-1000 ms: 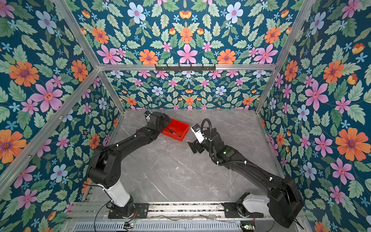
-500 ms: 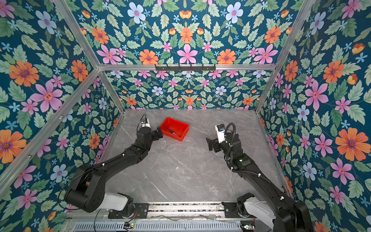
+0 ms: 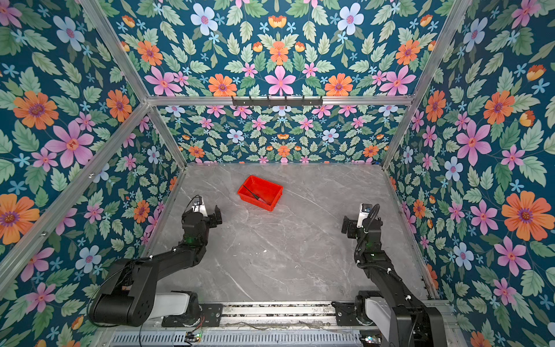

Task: Put the screwdriver in the bin
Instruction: Reset both arms

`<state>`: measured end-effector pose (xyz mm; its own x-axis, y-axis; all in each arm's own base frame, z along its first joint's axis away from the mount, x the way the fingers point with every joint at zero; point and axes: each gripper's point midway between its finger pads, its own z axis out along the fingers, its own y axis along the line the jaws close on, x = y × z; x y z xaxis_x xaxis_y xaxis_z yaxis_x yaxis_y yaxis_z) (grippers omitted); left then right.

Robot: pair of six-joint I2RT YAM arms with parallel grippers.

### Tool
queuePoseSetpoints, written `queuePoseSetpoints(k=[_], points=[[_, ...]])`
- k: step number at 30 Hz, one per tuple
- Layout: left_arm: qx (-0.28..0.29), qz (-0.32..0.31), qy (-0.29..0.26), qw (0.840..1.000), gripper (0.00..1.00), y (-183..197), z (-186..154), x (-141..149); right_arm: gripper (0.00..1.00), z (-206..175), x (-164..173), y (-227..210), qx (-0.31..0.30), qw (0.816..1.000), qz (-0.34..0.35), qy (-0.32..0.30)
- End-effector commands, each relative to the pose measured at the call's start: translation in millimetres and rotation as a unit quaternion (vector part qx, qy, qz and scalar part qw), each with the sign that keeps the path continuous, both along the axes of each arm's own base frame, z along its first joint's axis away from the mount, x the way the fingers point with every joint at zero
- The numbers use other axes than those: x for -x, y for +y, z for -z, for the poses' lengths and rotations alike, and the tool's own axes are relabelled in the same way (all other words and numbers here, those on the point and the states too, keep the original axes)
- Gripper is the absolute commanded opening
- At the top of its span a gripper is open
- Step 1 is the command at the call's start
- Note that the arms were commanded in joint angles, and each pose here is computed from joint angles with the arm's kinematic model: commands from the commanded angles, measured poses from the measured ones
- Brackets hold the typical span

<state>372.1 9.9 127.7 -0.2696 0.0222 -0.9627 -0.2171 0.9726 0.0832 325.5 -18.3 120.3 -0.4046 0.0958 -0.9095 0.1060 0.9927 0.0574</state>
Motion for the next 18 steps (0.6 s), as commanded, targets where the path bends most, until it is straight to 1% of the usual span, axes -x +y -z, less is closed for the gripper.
queuePoseSetpoints(k=[1,5,8,10,11,13,15,17,18], points=[[0.003,0.009,-0.050,0.999,1.00,3.6,-11.9,-2.7,0.99,-16.7,-9.9,-5.1,0.000,0.999,0.003,-0.052],[-0.002,0.021,-0.058,0.998,1.00,4.9,-4.0,-5.8,0.99,-8.3,-15.8,-6.5,-0.009,0.998,0.004,-0.055],[0.015,0.024,-0.058,0.998,1.00,11.2,6.4,-9.7,0.99,-3.7,-21.9,-6.3,-0.010,0.998,0.002,-0.060],[0.023,0.030,-0.061,0.997,1.00,12.8,13.1,-10.1,0.99,-2.6,-26.2,-5.8,-0.022,0.998,-0.004,-0.056],[0.024,0.035,-0.070,0.997,1.00,12.9,10.2,-11.4,0.99,-2.8,-28.8,-5.3,-0.027,0.998,-0.006,-0.055],[0.029,0.040,-0.052,0.997,1.00,11.7,15.4,-11.9,0.99,-1.7,-33.2,-3.7,-0.035,0.998,-0.011,-0.055],[0.028,0.043,-0.054,0.997,1.00,11.4,14.5,-15.4,0.99,4.6,-37.1,0.0,-0.039,0.997,-0.022,-0.061],[0.031,0.043,-0.040,0.998,1.00,11.7,18.6,-17.2,0.99,12.7,-41.0,2.9,-0.042,0.997,-0.031,-0.059],[0.030,0.043,-0.042,0.998,1.00,11.5,18.4,-17.4,0.99,17.1,-43.4,4.9,-0.043,0.997,-0.037,-0.055]])
